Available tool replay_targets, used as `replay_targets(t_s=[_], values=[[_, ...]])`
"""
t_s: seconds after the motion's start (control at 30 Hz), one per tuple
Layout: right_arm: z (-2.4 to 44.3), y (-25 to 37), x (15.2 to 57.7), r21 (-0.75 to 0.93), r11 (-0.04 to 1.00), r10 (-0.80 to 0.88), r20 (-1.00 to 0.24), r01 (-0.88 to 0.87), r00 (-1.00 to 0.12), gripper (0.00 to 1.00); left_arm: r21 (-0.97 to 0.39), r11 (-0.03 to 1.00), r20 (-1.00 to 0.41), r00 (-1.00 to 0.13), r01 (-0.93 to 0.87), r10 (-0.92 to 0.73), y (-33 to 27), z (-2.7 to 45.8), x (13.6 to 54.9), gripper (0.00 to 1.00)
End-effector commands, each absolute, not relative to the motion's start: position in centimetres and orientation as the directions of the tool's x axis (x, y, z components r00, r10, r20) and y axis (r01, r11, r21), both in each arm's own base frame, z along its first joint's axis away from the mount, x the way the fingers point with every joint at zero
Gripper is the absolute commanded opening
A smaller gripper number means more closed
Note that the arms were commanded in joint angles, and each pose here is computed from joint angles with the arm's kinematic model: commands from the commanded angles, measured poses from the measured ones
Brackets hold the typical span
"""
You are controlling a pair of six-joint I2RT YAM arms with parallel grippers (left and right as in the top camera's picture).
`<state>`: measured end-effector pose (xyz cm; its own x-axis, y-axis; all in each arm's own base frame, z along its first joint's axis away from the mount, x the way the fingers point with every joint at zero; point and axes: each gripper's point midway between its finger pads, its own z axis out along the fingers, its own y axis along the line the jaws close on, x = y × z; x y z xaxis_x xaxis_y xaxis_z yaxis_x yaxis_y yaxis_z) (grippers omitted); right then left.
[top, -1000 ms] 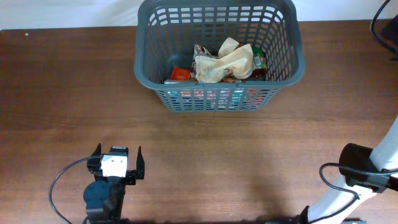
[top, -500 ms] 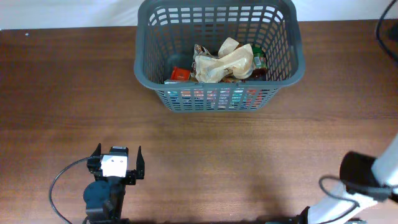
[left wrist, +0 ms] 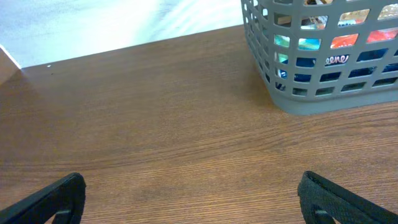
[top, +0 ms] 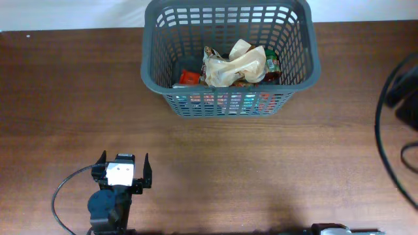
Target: Pack container
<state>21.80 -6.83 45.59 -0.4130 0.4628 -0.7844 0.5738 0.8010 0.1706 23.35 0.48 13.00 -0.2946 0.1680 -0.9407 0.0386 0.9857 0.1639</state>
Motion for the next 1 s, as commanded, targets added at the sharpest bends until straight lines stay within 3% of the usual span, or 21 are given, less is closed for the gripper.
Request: replay_targets(t_s=[0.0,0.37,0.73,0.97], values=[[45.1,-6.7,19.4,0.185,0.799,0.467,-0.790,0.572,-0.398,0.99,0.184,0.982,-0.938,-0.293,0.033,0.186,0.7,12.8,23.4,0.99],[38.9,-7.0,14.5,0.140,0.790,0.463,-0.775,0.597,-0.431,0.99,0.184,0.982,-0.938,-0.293,0.033,0.186,0.7,12.8,23.4,0.99],[32.2,-6.0,18.9,0.323,0.820,0.459,-0.864,0.473,-0.206,0.99,0.184,0.982,-0.938,-0.293,0.033,0.186,0.7,12.8,23.4,0.99],[29.9,-3.5,21.5,0.172,0.953,0.231,-0.947,0.251,-0.225,0.99,0.184,0.982,-0.938,-0.293,0.033,0.186,0.7,12.8,23.4,0.99]])
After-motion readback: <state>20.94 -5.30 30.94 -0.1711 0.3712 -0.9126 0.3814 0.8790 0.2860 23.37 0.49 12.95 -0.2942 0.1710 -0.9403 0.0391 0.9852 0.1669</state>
